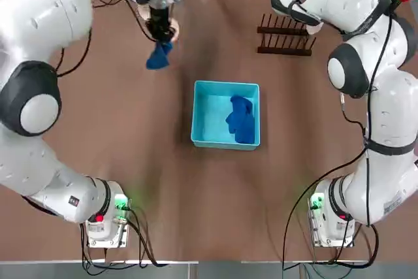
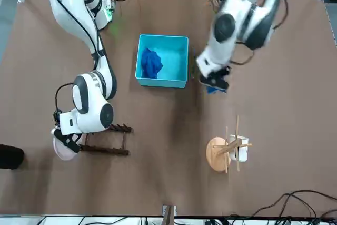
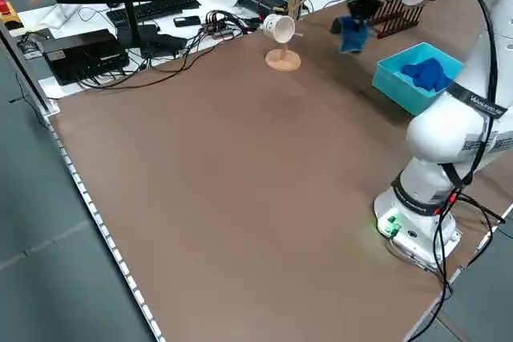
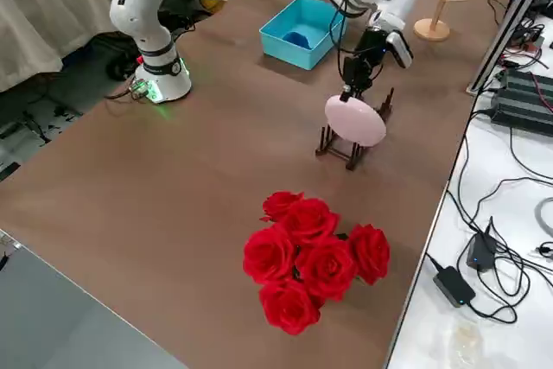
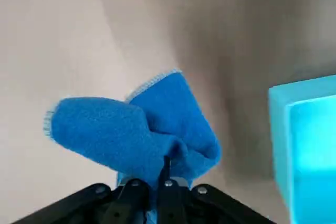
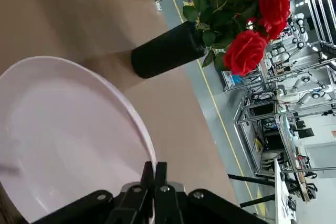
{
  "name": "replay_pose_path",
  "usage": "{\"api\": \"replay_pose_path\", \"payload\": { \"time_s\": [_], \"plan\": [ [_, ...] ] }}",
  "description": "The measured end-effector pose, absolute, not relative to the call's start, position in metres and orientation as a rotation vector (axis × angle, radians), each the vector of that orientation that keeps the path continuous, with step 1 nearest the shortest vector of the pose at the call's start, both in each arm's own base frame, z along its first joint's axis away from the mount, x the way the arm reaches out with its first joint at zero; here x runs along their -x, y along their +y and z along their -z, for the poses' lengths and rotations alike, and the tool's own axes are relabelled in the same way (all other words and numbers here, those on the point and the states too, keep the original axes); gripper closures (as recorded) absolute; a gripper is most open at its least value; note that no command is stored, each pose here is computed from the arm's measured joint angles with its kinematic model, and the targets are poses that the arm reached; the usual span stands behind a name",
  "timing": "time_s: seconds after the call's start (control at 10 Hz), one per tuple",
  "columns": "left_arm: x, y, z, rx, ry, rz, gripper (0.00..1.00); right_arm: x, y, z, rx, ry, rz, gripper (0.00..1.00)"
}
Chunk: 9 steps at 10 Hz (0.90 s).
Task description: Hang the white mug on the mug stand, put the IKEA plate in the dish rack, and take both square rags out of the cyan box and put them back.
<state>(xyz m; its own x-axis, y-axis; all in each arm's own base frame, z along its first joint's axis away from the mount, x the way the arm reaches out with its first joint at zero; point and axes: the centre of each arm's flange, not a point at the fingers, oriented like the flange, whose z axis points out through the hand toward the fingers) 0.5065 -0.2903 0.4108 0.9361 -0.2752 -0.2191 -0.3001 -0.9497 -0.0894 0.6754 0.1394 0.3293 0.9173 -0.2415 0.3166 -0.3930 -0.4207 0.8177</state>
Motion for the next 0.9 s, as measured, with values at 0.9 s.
{"api": "replay_pose_path", "payload": {
  "time_s": [0.9],
  "plan": [
    [-0.490, -0.121, -0.215, 2.911, 0.209, -0.506, 0.94, -0.673, 0.144, -0.296, -2.009, -0.481, -0.202, 0.83]
  ]
}}
